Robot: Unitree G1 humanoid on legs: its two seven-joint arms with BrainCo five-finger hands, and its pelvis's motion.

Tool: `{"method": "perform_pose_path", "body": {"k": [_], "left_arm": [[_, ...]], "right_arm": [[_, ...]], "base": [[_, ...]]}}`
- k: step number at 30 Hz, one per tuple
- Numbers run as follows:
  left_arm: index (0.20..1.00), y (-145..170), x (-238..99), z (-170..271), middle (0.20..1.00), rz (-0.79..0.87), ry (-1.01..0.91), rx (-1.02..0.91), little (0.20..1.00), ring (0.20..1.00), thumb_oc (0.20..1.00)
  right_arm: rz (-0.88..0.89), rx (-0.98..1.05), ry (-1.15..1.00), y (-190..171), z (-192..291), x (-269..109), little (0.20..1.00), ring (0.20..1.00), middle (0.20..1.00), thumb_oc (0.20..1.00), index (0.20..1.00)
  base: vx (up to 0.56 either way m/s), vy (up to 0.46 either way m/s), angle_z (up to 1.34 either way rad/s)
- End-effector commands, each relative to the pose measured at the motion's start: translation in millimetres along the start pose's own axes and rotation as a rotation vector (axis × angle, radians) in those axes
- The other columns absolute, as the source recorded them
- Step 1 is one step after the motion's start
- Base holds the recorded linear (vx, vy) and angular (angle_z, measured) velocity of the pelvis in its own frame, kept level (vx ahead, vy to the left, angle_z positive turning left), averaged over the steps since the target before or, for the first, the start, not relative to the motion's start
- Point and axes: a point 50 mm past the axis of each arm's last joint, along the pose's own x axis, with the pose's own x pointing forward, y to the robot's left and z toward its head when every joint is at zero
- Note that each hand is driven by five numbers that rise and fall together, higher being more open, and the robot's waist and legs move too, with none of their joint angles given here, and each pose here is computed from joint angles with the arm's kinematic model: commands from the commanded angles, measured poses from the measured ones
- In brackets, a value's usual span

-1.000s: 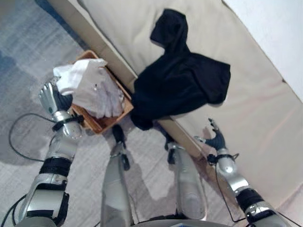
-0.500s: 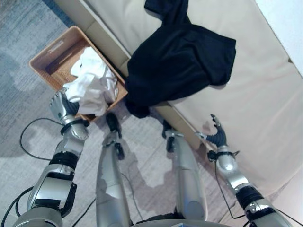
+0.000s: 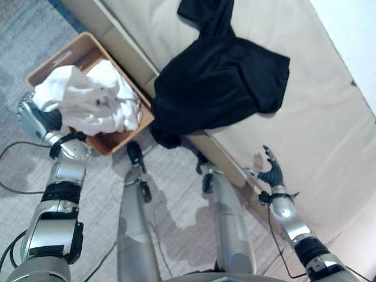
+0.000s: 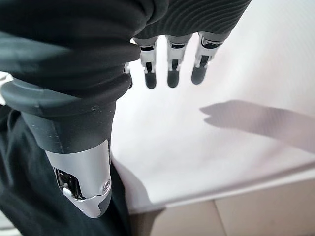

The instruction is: Pick up clothes into the bucket

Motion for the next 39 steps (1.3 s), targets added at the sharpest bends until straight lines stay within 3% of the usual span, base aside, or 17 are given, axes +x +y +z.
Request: {"method": "perform_pose_path", "body": {"k": [1,11,12,13,25,29,32,35,36,39], "left_arm": [[0.2,13,7,-8,0.2,0.065,-0.037,0.079,0.2,0.2,0.2],[0.2,-13,-22,-14,0.2,-0.11,0.025,0.026,0.2,0.2,0.2],[0.319,-13,-22,-14,0.319,-0.111,0.025,0.026,0.319,0.319,0.319],[1.0,-15,-24,-13,1.0,-0.147,0.03,0.005,1.0,1.0,1.0],[1.0,-23,-41,-14,1.0,-0.197,0.135,-0.225,1.0,1.0,1.0],[1.0,-28,-62,-4,1.0,-0.214,0.129,-0.377,1.0,1.0,1.0],[1.0,-23,-99,2,1.0,-0.384,0.083,-0.548,1.0,1.0,1.0],[1.0,-22,-108,-1,1.0,-0.452,0.095,-0.604,1.0,1.0,1.0],[1.0,-21,-128,-12,1.0,-0.59,0.166,-0.708,1.0,1.0,1.0],[1.0,-16,-162,-17,1.0,-0.804,0.209,-0.802,1.0,1.0,1.0]], "right_arm": [[0.017,-0.027,0.001,-11,-10,-13,1.0,1.0,1.0,1.0,1.0],[-0.003,0.011,-0.045,-13,2,-7,1.0,1.0,1.0,1.0,1.0],[-0.004,0.011,-0.045,-13,2,-7,1.0,1.0,1.0,1.0,1.0],[-0.012,0.007,-0.041,-15,2,-7,1.0,1.0,1.0,1.0,1.0],[-0.021,-0.012,-0.01,-21,-6,-10,1.0,1.0,1.0,1.0,1.0],[-0.035,-0.012,0.052,-21,-19,-14,1.0,1.0,1.0,1.0,1.0],[-0.08,-0.022,0.126,-27,-31,-14,1.0,1.0,1.0,1.0,1.0],[-0.091,-0.017,0.142,-29,-32,-13,1.0,1.0,1.0,1.0,1.0],[-0.094,-0.011,0.169,-32,-36,-14,1.0,1.0,1.0,1.0,1.0],[-0.06,-0.027,0.184,-29,-36,-9,1.0,1.0,1.0,1.0,1.0]], "base": [[0.0,0.016,0.1],[0.0,0.003,0.02],[-0.01,0.018,-0.06],[0.0,0.019,-0.08],[0.0,0.009,-0.03],[0.02,-0.007,0.04],[0.04,0.006,0.01],[0.07,0.032,0.05],[0.13,0.012,-0.02],[0.13,-0.01,0.0]]}}
